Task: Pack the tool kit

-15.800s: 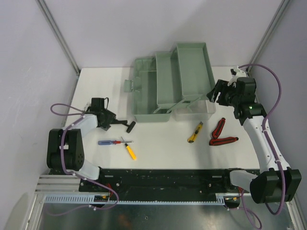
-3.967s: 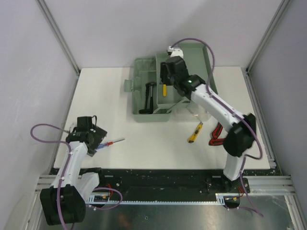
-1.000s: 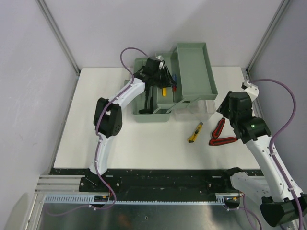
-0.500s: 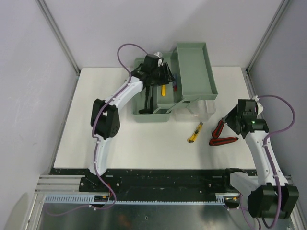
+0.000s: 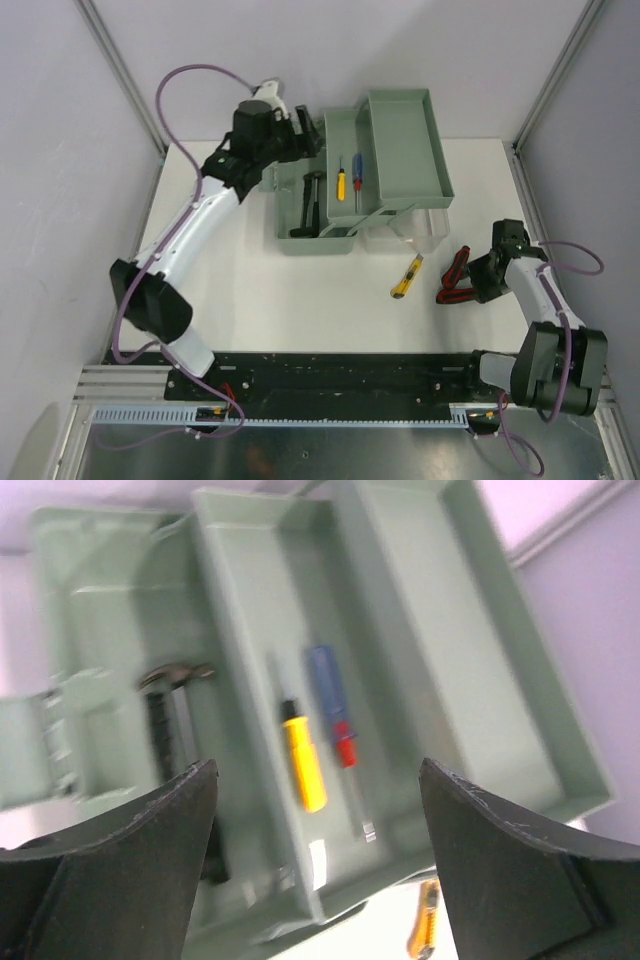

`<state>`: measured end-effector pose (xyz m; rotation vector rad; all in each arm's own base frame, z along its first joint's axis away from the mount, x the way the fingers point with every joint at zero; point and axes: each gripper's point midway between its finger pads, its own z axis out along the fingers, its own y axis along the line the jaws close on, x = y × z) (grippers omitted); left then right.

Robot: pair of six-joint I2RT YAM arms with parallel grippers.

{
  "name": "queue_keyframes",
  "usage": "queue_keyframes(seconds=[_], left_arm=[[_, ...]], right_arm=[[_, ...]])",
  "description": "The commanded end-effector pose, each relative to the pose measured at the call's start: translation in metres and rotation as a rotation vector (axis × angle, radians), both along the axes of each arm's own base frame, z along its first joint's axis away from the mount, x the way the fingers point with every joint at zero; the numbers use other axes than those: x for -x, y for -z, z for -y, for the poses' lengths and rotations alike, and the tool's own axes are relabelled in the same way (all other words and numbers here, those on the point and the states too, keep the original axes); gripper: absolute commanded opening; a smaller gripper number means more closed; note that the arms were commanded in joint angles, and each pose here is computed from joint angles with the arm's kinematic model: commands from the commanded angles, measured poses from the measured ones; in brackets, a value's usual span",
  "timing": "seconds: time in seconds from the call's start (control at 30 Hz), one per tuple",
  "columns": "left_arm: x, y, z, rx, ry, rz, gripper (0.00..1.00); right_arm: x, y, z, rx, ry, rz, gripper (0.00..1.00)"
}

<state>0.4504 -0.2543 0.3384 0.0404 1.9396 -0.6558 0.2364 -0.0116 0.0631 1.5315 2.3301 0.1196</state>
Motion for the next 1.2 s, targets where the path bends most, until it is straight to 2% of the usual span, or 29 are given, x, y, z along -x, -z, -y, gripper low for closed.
queue_keyframes(seconds=[0.0,0.13,0.47,0.57,0.67,0.77,0.9,1.0,1.17], left_arm=[[0.006,0.035,-0.065,-0.093,-0.148,-0.038,0.86],[0.019,0.058,-0.090,-0.098,-0.200,-0.055,0.86],[0.030,0.082,-0.109,-0.061,-0.234,-0.100,0.87],[0.028,0.084,-0.116,-0.075,-0.268,-0.098,0.87],[0.027,0.083,-0.124,-0.070,-0.302,-0.097,0.86],[0.025,0.082,-0.130,-0.069,-0.321,-0.096,0.86],[0.023,0.082,-0.137,-0.070,-0.335,-0.097,0.86],[0.022,0.081,-0.142,-0.077,-0.341,-0.090,0.86],[0.020,0.083,-0.146,-0.085,-0.343,-0.094,0.86]], right_arm=[[-0.002,0.016,0.011,0.006,0.102,-0.048,0.57],[0.000,0.030,0.016,0.005,0.127,-0.102,0.57],[-0.014,0.055,0.024,-0.029,0.151,-0.124,0.55],[-0.006,0.057,0.030,0.006,0.183,-0.155,0.48],[-0.004,0.049,0.037,0.045,0.195,-0.141,0.32],[-0.006,0.033,0.045,0.096,0.200,-0.088,0.17],[-0.017,-0.003,0.063,0.206,0.180,0.042,0.06],[-0.028,-0.051,0.084,0.341,0.161,0.163,0.01],[-0.050,-0.143,0.103,0.524,0.082,0.343,0.00]])
